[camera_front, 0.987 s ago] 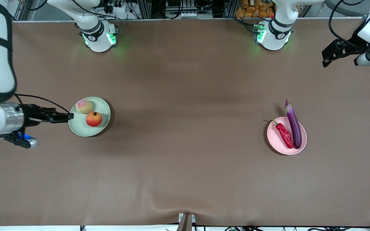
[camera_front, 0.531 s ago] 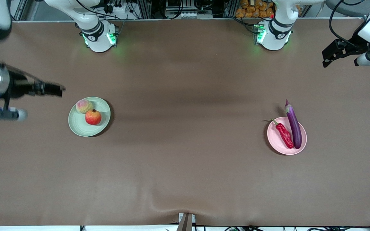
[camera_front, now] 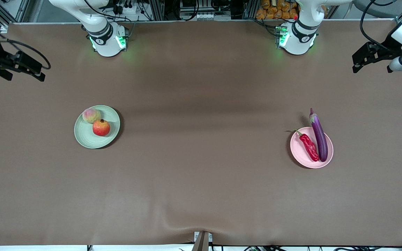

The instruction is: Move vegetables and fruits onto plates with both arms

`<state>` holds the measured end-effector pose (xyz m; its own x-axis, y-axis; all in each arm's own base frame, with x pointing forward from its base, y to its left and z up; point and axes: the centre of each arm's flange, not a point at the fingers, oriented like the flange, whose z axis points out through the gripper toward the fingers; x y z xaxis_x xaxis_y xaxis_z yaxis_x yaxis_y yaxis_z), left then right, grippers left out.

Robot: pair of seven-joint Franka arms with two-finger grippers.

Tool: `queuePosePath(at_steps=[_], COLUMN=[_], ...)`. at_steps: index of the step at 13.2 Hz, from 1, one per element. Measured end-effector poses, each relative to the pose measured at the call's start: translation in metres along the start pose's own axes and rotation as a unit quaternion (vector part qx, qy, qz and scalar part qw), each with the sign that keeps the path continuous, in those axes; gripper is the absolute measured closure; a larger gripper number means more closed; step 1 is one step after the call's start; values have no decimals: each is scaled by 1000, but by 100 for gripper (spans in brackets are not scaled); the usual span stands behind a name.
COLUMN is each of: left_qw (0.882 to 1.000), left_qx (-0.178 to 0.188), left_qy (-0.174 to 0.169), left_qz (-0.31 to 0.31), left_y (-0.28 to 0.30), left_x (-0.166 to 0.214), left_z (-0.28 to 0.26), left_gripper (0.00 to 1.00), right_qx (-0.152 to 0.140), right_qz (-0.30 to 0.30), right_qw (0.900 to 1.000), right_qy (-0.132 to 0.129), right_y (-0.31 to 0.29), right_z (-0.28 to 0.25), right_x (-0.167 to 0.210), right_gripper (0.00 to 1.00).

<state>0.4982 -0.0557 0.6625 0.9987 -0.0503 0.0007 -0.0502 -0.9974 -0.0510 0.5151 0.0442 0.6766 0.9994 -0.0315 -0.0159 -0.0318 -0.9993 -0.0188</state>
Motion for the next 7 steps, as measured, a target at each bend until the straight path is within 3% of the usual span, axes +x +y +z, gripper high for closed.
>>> queuePosePath(at_steps=[3, 7], left_qw=[1000, 1000], left_qx=[-6, -7], left_qy=[-1, -1], left_qz=[-1, -1], left_y=[-3, -3], left_x=[0, 0], left_z=[0, 0], left_gripper=[0, 0], right_qx=[-4, 0], right_qz=[-25, -89], right_qw=[1000, 996], right_qy=[1, 14], right_y=[18, 45], right_z=[5, -10], right_x=[-23, -14], right_gripper=[0, 0])
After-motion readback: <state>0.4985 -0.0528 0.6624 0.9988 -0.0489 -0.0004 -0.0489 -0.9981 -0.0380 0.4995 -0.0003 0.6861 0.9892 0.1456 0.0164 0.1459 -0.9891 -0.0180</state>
